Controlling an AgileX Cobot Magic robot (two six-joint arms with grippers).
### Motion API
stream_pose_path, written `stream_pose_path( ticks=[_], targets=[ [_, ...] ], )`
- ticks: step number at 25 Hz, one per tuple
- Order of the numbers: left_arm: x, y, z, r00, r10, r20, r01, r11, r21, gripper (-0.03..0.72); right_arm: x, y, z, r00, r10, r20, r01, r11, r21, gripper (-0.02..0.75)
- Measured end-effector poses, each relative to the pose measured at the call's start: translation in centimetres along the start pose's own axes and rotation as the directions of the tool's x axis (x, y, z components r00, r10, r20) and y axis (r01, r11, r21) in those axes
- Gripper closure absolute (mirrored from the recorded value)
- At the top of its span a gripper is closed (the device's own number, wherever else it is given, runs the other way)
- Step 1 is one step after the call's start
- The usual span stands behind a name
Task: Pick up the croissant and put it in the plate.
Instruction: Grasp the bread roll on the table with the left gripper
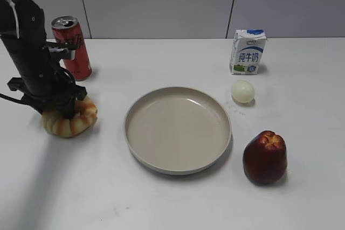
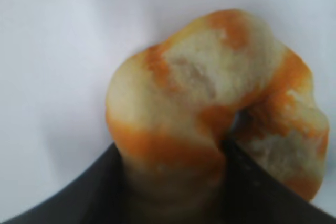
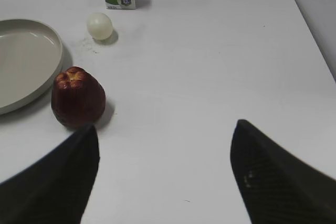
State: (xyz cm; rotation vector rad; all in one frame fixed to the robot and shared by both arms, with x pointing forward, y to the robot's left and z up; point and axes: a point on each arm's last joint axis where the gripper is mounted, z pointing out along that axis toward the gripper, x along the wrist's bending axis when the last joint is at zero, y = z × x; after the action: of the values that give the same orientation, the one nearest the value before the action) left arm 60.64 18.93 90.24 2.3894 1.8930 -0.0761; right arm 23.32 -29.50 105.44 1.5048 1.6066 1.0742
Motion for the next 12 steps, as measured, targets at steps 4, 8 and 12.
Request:
stream_pose_path(
  ticks=[4,8,12],
  targets=[
    [-0.1,-0.1,-0.5,1.000,-0.005,0.008,0.005,1.000,-0.007,0.468,0.0,0.0,0.0,1.000,0.000,0.000,0.000,1.000,0.000,0.150],
    [-0.4,-0.6,-2.5,1.000,-0.004,0.018,0.004,1.000,-0.019,0.468,0.0,0.0,0.0,1.000,0.000,0.000,0.000,1.000,0.000,0.150],
    [-2.6,-1.5,-6.2,0.995,0.084,0.052,-0.080,0.994,-0.075,0.468,0.0,0.0,0.0,1.000,0.000,0.000,0.000,1.000,0.000,0.150]
  ],
)
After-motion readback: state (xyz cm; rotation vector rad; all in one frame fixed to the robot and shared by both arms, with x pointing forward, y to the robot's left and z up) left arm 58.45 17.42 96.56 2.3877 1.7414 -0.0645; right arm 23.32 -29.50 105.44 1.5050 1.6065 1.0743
